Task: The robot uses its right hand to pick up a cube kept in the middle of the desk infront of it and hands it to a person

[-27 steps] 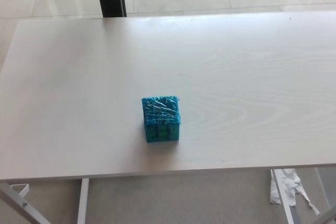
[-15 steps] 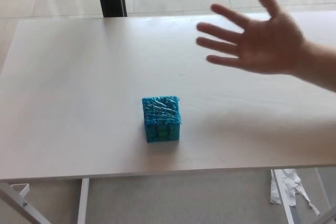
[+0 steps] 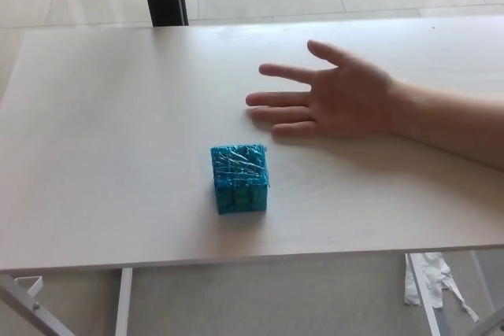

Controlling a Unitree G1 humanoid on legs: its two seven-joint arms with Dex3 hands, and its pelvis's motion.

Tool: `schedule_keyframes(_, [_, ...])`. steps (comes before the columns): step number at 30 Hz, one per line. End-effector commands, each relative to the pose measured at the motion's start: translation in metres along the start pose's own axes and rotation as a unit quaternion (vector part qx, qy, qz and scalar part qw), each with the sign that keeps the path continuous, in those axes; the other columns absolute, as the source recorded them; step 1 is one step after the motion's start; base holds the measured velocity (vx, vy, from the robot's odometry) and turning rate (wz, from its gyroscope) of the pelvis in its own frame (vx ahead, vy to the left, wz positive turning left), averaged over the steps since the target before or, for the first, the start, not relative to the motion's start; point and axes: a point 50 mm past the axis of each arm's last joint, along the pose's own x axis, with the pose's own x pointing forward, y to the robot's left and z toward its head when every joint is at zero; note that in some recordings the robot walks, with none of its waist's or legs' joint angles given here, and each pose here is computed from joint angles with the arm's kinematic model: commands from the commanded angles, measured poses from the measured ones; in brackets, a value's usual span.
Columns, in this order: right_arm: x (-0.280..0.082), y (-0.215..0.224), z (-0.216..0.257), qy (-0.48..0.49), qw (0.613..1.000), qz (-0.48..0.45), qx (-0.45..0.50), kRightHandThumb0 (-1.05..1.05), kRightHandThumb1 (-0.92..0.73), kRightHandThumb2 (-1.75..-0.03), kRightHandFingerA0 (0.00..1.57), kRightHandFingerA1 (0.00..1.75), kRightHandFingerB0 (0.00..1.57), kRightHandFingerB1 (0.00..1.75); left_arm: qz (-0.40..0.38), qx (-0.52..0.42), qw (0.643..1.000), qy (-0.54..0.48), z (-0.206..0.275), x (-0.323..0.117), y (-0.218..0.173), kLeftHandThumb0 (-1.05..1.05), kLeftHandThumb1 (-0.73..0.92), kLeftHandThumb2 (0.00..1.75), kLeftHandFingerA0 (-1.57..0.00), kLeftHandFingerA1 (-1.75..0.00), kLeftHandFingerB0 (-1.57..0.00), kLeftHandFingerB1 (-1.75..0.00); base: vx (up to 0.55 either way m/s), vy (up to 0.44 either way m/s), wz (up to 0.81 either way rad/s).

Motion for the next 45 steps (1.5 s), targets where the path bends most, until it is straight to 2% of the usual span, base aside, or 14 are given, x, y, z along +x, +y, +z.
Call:
schedule_keyframes(1, [0.009,0.005,0.074,-0.14,0.986,-0.008,0.088,-0.65,-0.53,-0.57,0.65,0.6,0.47,0.38,0.012,-0.017,1.0,-0.017,0.006,0.0,0.005,-0.58,0.51,0.56,-0.39,-0.5,-0.48,-0.38,0.0,0.0,0.0])
schedule_keyframes(2, [0.009,0.008,0.09,-0.17,0.98,0.007,0.099,-0.73,-0.41,-0.83,0.62,0.66,0.41,0.48,0.012,-0.021,1.0,-0.019,0.007,0.0,0.004,-0.57,0.51,0.56,-0.42,-0.51,-0.51,-0.39,0.0,0.0,0.0])
schedule_keyframes(3, [0.002,0.018,0.127,-0.225,0.967,0.026,0.12,-0.79,-0.51,-0.56,0.62,0.62,0.52,0.45,0.009,-0.026,0.999,-0.021,0.007,0.0,0.003,-0.57,0.51,0.56,-0.45,-0.51,-0.5,-0.39,0.0,0.0,0.0])
schedule_keyframes(4, [-0.004,0.023,0.144,-0.248,0.959,0.046,0.131,-0.83,-0.4,-0.83,0.55,0.66,0.43,0.54,0.009,-0.027,0.999,-0.021,0.007,0.001,0.003,-0.59,0.51,0.56,-0.42,-0.49,-0.51,-0.38,0.0,0.0,0.0])
schedule_keyframes(9, [-0.052,0.055,0.227,-0.404,0.889,0.144,0.159,-0.71,-0.42,-0.8,0.36,0.48,0.27,0.42,0.007,-0.003,1.0,-0.025,0.012,0.002,0.001,-0.64,0.41,0.8,-0.27,-0.54,-0.4,-0.5,0.0,0.0,0.0])
schedule_keyframes(12, [-0.076,0.077,0.264,-0.449,0.854,0.201,0.167,-0.63,-0.51,-0.56,0.39,0.46,0.31,0.31,0.006,-0.014,1.0,-0.024,0.01,0.002,0.0,-0.57,0.52,0.55,-0.36,-0.48,-0.48,-0.38,0.0,0.0,0.0])
schedule_keyframes(18, [-0.115,0.139,0.317,-0.507,0.807,0.273,0.13,-0.68,-0.42,-0.79,0.26,0.53,0.22,0.42,-0.001,-0.025,0.999,-0.024,0.009,0.002,-0.002,-0.63,0.39,0.78,-0.27,-0.57,-0.42,-0.51,0.0,0.0,0.0])
schedule_keyframes(32, [-0.185,0.257,0.311,-0.537,0.735,0.411,-0.045,-0.74,-0.58,-0.58,0.26,0.58,0.27,0.38,-0.007,-0.023,0.999,-0.026,0.01,0.002,-0.003,-0.6,0.51,0.55,-0.32,-0.52,-0.49,-0.39,0.0,0.0,0.0])
schedule_keyframes(35, [-0.2,0.286,0.296,-0.555,0.708,0.428,-0.093,-0.73,-0.43,-0.85,0.34,0.6,0.26,0.48,-0.005,-0.01,1.0,-0.019,0.006,0.001,-0.003,-0.64,0.4,0.79,-0.26,-0.55,-0.41,-0.5,0.0,0.0,0.0])
schedule_keyframes(36, [-0.202,0.289,0.295,-0.559,0.703,0.428,-0.104,-0.73,-0.56,-0.58,0.36,0.56,0.33,0.38,-0.005,-0.014,1.0,-0.019,0.007,0.001,-0.004,-0.64,0.4,0.78,-0.26,-0.54,-0.41,-0.5,0.0,0.0,0.0])
schedule_keyframes(38, [-0.204,0.298,0.292,-0.567,0.691,0.427,-0.133,-0.76,-0.59,-0.59,0.31,0.62,0.29,0.41,-0.007,-0.012,1.0,-0.021,0.007,0.002,-0.004,-0.61,0.51,0.56,-0.35,-0.51,-0.47,-0.39,0.0,0.0,0.0])
schedule_keyframes(41, [-0.207,0.308,0.29,-0.576,0.674,0.426,-0.181,-0.78,-0.6,-0.59,0.32,0.62,0.29,0.42,-0.006,-0.011,1.0,-0.023,0.008,0.002,-0.005,-0.64,0.4,0.79,-0.29,-0.56,-0.41,-0.51,0.0,0.0,0.0])
schedule_keyframes(43, [-0.208,0.314,0.289,-0.575,0.67,0.422,-0.208,-0.76,-0.45,-0.89,0.32,0.64,0.25,0.51,-0.005,-0.015,1.0,-0.022,0.008,0.002,-0.005,-0.63,0.4,0.79,-0.26,-0.56,-0.43,-0.51,0.0,0.0,0.0])
schedule_keyframes(45, [-0.208,0.317,0.289,-0.576,0.667,0.418,-0.22,-0.77,-0.59,-0.59,0.35,0.62,0.32,0.42,-0.006,-0.011,1.0,-0.024,0.008,0.002,-0.004,-0.64,0.4,0.8,-0.25,-0.55,-0.42,-0.52,0.0,0.0,0.0])
